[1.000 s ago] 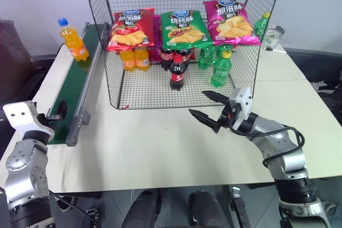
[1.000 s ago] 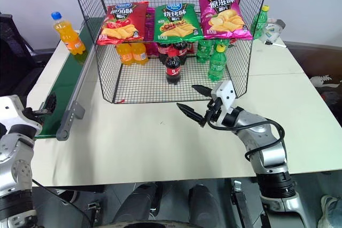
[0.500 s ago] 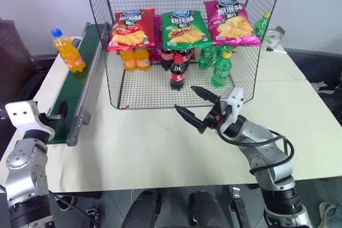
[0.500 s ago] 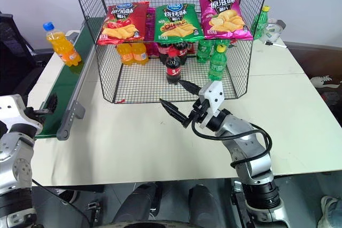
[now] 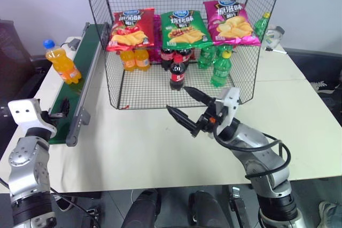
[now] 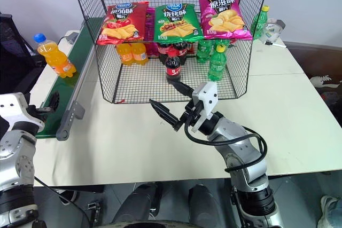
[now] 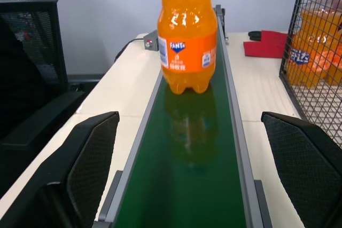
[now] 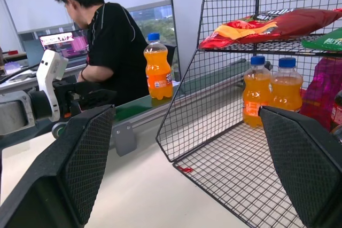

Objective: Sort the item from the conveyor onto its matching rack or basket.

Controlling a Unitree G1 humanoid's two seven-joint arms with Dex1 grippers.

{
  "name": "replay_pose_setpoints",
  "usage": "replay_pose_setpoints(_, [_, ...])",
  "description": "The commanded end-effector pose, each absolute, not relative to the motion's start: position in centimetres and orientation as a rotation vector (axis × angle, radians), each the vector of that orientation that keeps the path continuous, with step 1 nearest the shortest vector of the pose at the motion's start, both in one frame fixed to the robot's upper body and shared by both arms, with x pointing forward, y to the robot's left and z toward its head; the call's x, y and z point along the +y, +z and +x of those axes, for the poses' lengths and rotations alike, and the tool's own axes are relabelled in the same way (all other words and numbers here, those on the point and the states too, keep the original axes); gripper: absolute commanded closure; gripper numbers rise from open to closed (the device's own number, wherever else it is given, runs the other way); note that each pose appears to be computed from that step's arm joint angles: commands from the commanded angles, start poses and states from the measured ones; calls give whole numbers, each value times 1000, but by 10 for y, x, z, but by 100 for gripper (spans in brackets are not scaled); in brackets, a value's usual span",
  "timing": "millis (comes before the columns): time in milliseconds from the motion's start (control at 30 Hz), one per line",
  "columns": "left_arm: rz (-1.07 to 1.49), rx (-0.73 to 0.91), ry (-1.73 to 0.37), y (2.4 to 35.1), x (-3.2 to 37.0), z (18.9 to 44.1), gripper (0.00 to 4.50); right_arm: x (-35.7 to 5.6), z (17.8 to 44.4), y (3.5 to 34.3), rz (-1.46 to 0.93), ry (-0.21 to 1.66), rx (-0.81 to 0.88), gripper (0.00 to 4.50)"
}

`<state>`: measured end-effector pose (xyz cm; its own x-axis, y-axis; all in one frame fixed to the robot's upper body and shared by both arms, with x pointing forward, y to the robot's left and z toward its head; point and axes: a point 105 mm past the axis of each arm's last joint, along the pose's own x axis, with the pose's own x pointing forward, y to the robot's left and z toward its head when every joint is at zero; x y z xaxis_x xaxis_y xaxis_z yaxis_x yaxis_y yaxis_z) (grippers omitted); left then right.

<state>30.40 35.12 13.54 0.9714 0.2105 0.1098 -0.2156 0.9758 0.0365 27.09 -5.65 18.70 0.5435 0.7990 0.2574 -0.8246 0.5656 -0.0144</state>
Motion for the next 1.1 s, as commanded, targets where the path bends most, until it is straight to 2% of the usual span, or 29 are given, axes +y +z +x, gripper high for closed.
replay_pose_setpoints(33, [76,-144,230,148,359,301,4,-56,263,197,116,986,-297,0])
replay_pose_setpoints(1067, [123,-178,202,173,364,300,4,-52,262,196,147,1021,-279,0])
replay_pose_setpoints(1100, [123,-178,193,173,362,300,28,-52,262,196,147,1021,-279,0])
